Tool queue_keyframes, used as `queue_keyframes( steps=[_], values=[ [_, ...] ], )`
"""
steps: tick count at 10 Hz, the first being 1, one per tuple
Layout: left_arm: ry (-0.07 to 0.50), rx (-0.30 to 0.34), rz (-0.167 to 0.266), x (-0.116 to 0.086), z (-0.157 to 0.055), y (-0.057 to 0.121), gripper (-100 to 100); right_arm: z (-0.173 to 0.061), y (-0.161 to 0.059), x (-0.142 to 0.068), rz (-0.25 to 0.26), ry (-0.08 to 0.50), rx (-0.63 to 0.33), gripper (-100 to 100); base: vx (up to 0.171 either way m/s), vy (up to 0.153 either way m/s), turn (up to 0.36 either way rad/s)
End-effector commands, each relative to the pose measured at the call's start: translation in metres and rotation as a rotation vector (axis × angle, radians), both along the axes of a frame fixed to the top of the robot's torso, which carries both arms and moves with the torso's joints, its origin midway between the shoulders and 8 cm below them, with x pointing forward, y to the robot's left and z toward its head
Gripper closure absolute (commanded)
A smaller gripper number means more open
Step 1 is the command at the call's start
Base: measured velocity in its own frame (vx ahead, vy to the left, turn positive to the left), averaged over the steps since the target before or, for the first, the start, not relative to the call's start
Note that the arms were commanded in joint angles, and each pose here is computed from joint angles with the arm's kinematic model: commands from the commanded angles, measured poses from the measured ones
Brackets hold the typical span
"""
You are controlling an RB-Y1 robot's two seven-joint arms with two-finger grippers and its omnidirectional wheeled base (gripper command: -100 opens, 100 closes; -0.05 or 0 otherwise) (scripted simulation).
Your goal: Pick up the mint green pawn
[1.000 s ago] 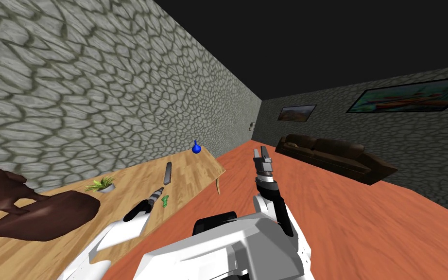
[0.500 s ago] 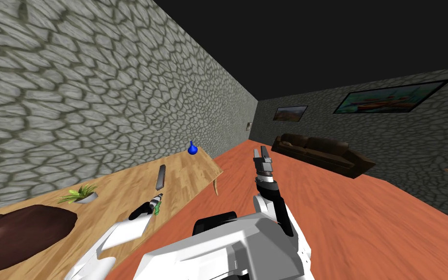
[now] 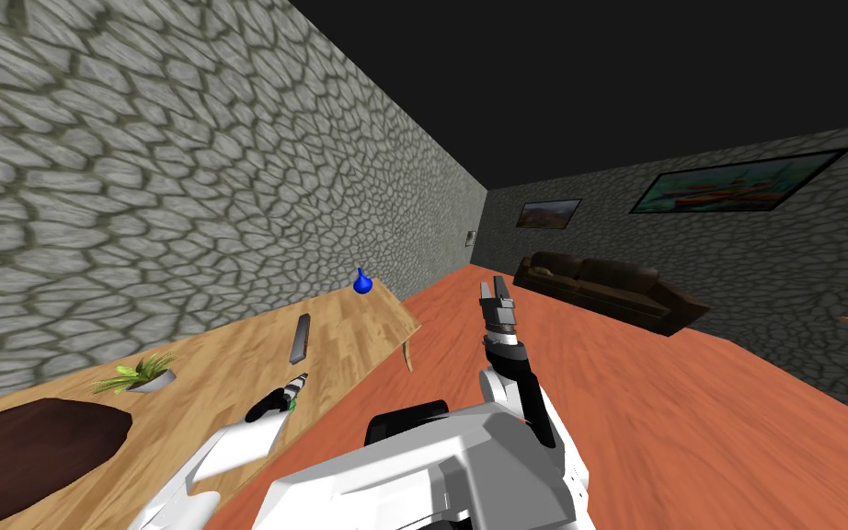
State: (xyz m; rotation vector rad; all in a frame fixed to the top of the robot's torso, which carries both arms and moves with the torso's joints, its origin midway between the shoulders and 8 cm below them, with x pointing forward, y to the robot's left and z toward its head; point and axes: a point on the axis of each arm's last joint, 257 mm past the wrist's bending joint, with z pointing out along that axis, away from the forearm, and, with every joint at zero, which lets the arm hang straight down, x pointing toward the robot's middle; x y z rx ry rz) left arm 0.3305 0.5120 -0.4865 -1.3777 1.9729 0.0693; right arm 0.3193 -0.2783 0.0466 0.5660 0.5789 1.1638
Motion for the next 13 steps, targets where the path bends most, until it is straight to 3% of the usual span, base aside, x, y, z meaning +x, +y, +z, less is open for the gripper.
queue_keyframes(
  steps=[1, 3, 4, 8, 9, 10, 13],
  values=[
    [-0.002, -0.001, 0.0, -0.001, -0.005, 0.0, -100, 0.0, 0.0, 0.0, 0.0, 0.0, 0.0, 0, 0.045, 0.027, -0.005],
    [-0.001, -0.001, 0.0, -0.001, -0.006, 0.001, -100, 0.0, 0.0, 0.0, 0.0, 0.0, 0.0, 0, 0.036, 0.022, -0.003],
    [-0.002, -0.001, 0.0, -0.001, -0.006, 0.001, 100, 0.0, 0.0, 0.0, 0.0, 0.0, 0.0, 0, 0.0, 0.0, 0.0],
    [-0.002, -0.001, 0.0, -0.001, -0.006, 0.001, 100, 0.0, 0.0, 0.0, 0.0, 0.0, 0.0, 0, 0.0, 0.0, 0.0],
    [-0.002, -0.001, 0.0, -0.001, -0.006, 0.001, 0, 0.0, 0.0, 0.0, 0.0, 0.0, 0.0, 0, 0.0, 0.0, 0.0],
    [-0.002, 0.0, 0.0, 0.001, 0.0, 0.0, 100, 0.0, 0.0, 0.0, 0.0, 0.0, 0.0, 0, -0.031, -0.015, 0.005],
    [-0.005, 0.001, -0.002, 0.003, 0.006, -0.001, 100, 0.0, 0.0, 0.0, 0.0, 0.0, 0.0, 0, -0.045, -0.033, 0.005]
  ],
)
